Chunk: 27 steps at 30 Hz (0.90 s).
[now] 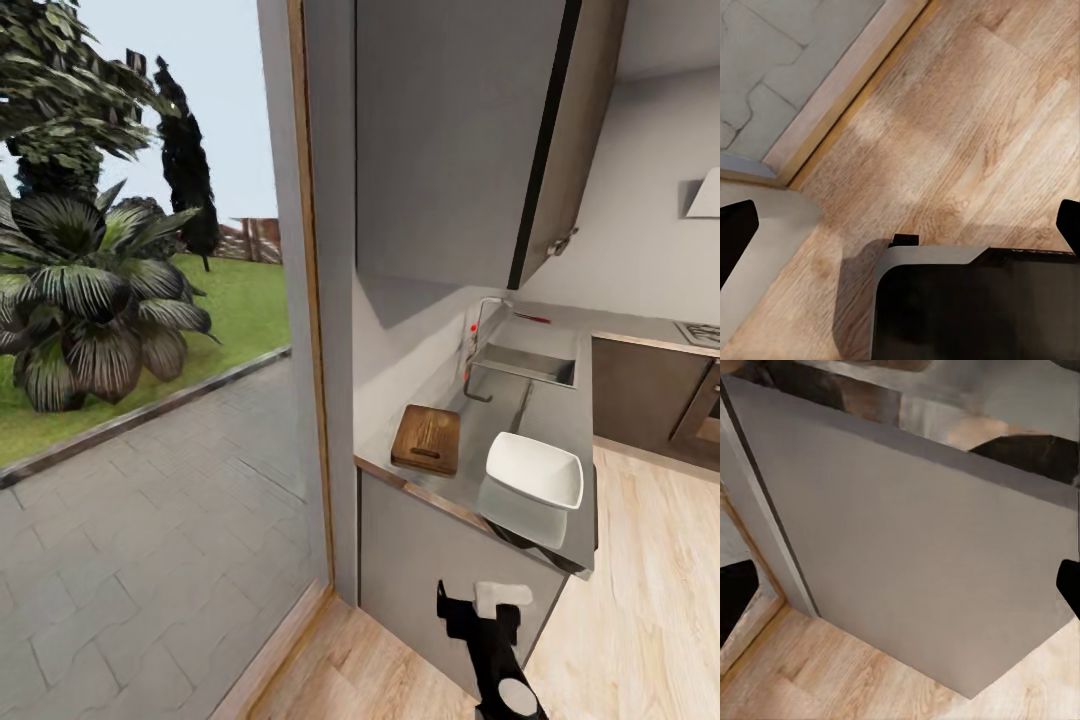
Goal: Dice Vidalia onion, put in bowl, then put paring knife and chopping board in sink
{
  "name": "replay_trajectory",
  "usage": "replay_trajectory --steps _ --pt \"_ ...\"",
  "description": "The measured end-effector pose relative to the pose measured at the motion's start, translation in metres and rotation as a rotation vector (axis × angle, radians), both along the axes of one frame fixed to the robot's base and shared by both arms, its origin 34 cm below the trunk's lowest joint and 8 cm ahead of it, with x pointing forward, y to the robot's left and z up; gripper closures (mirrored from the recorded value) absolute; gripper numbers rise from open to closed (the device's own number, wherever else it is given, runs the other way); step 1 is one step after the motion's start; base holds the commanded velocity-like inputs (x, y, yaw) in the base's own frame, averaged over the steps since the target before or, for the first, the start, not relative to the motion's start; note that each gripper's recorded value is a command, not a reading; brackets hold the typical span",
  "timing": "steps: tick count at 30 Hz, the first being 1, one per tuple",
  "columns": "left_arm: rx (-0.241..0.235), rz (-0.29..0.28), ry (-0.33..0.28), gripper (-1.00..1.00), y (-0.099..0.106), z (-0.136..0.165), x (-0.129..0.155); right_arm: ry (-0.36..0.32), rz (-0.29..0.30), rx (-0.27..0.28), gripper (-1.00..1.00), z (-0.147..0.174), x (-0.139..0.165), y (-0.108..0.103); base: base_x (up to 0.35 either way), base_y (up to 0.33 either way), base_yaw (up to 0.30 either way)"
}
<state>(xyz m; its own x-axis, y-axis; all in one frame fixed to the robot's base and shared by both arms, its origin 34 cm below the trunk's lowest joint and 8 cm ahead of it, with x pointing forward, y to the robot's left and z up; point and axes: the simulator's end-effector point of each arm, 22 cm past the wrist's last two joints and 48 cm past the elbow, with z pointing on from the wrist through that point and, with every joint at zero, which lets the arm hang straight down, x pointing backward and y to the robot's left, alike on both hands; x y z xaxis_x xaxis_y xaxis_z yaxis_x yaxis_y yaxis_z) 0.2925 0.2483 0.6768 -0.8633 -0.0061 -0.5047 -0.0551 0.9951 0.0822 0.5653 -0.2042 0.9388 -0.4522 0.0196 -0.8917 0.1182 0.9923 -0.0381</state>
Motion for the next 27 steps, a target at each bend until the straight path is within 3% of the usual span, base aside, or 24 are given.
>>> replay_trajectory --steps 2,7,10,27 --pt "0.000 0.000 0.000 -1.00 0.000 0.000 0.000 -0.025 -0.006 -0.016 -1.00 0.031 0.006 0.018 0.000 0.000 0.000" --pt "0.000 0.000 0.000 -1.00 0.000 0.000 0.000 -0.076 0.001 -0.139 -1.00 0.074 0.018 0.020 0.000 0.000 0.000" --pt "0.000 0.000 0.000 -1.00 0.000 0.000 0.000 -0.098 0.016 -0.166 -1.00 0.091 0.028 0.027 0.000 0.000 0.000" --pt "0.000 0.000 0.001 -1.00 0.000 0.000 0.000 -0.146 0.011 -0.222 -1.00 0.178 0.099 0.027 0.000 0.000 0.000"
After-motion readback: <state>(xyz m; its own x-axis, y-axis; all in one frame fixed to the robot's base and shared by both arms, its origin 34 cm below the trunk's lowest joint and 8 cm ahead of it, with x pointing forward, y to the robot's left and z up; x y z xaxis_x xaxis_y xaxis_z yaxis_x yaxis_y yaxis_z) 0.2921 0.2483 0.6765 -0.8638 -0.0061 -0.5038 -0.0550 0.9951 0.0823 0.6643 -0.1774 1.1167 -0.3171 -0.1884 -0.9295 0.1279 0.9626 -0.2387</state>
